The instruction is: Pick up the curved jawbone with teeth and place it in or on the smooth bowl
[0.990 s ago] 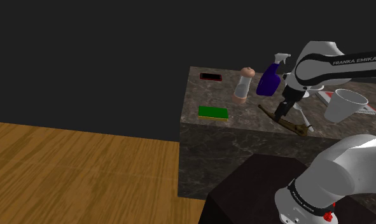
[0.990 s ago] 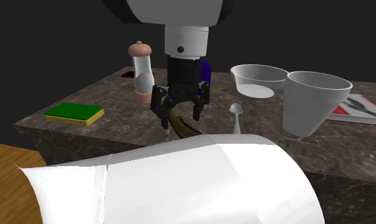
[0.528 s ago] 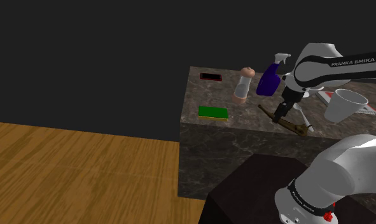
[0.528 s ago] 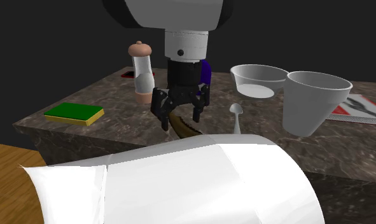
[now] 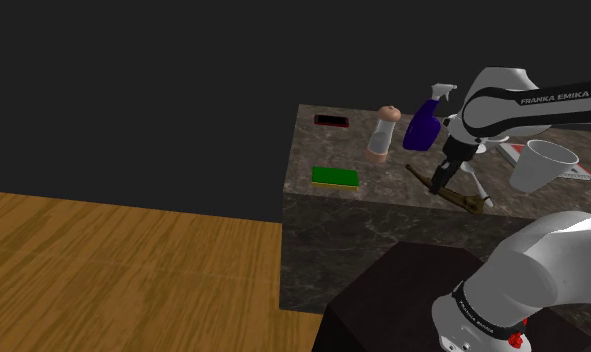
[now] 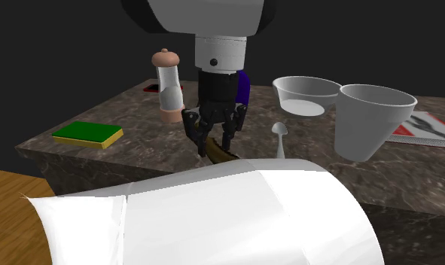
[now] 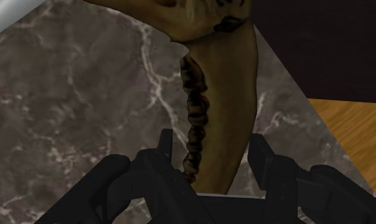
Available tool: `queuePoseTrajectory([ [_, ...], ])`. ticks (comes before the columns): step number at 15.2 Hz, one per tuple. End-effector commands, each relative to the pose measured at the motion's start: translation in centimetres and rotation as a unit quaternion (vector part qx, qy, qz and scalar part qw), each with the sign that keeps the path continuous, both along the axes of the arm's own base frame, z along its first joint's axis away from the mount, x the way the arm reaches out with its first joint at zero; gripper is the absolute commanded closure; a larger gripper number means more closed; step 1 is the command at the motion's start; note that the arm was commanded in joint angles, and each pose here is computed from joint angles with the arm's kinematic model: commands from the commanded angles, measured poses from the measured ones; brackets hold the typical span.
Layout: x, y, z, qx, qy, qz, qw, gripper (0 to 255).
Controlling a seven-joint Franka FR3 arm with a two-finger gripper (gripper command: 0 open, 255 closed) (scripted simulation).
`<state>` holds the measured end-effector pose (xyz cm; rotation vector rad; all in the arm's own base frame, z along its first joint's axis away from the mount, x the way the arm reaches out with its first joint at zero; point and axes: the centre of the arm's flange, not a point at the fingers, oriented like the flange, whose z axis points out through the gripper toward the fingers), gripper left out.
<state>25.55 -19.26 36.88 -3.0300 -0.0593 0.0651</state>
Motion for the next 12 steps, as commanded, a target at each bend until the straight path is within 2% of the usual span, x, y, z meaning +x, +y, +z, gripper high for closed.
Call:
queuePoseTrajectory([
  [1,0.0,0.0,0.0,0.0,0.0,0.0,1.0,255],
  [3,0.0,0.0,0.0,0.0,0.0,0.0,1.0,255],
  [12,0.0,0.0,4.7,0.0,0.0,0.0,1.0,255],
])
